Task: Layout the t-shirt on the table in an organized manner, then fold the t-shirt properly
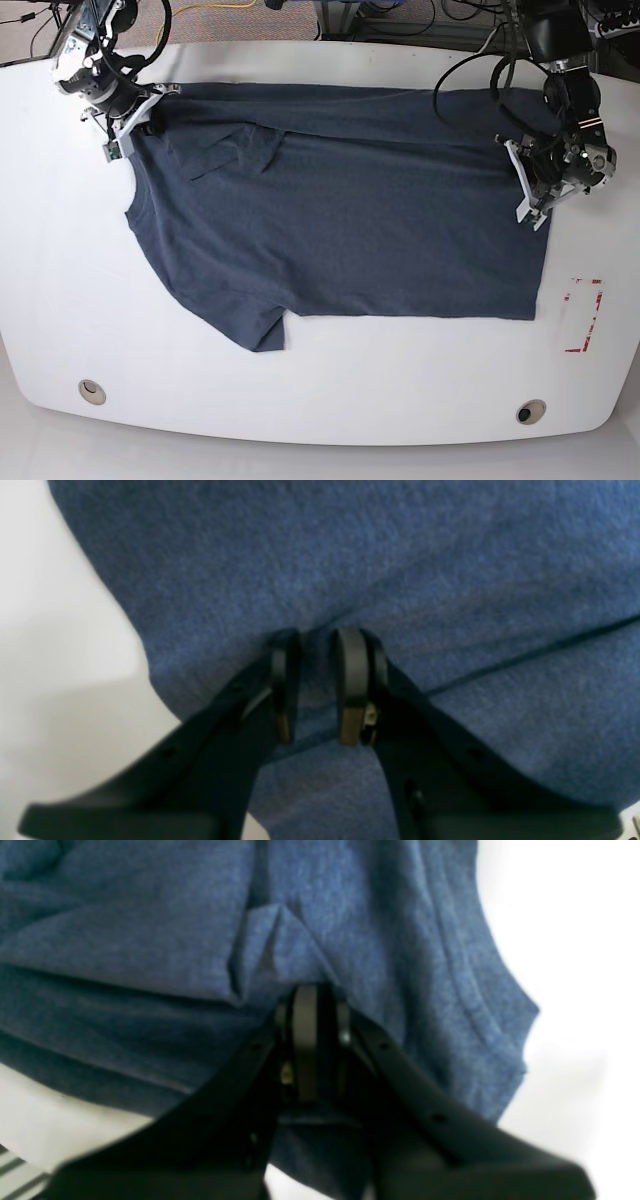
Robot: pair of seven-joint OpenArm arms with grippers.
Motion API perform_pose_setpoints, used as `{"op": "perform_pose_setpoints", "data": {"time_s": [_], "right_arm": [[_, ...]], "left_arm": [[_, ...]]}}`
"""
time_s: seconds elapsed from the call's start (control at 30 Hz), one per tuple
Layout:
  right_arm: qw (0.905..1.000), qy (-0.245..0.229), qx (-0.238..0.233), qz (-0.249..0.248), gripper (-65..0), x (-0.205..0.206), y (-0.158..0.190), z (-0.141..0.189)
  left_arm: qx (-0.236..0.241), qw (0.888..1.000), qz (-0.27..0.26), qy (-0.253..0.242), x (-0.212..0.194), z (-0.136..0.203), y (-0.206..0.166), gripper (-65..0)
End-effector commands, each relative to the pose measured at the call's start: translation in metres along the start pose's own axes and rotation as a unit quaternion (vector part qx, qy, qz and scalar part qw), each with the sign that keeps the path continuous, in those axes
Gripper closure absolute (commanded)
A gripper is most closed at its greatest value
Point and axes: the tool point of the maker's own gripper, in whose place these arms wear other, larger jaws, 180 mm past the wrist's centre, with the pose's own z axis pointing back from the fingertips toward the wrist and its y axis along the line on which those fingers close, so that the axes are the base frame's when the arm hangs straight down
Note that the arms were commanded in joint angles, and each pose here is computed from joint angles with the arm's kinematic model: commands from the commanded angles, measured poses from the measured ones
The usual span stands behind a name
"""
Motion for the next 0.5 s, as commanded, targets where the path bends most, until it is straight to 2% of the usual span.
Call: {"op": "perform_pose_setpoints", "data": {"time_s": [0.0,0.37,0.47], "right_arm": [[0.9979,0.058,-0.03,0.008,-4.8,-0.027,-0.016,0.008],[0.9979,0.051,-0.039,0.008,-4.8,-0.025,-0.021,0.015],[0.9982,0.032,-0.044,0.026,-4.9,-0.007,-0.019,0.019]], "left_arm": [[0.008,1.0,-0.005,0.011,-0.003,0.002,0.004,-10.1],[0.032,0.999,-0.024,0.006,-0.007,0.018,0.01,-10.4],[0.039,0.999,-0.03,0.0,-0.003,0.023,0.012,-15.1]]}}
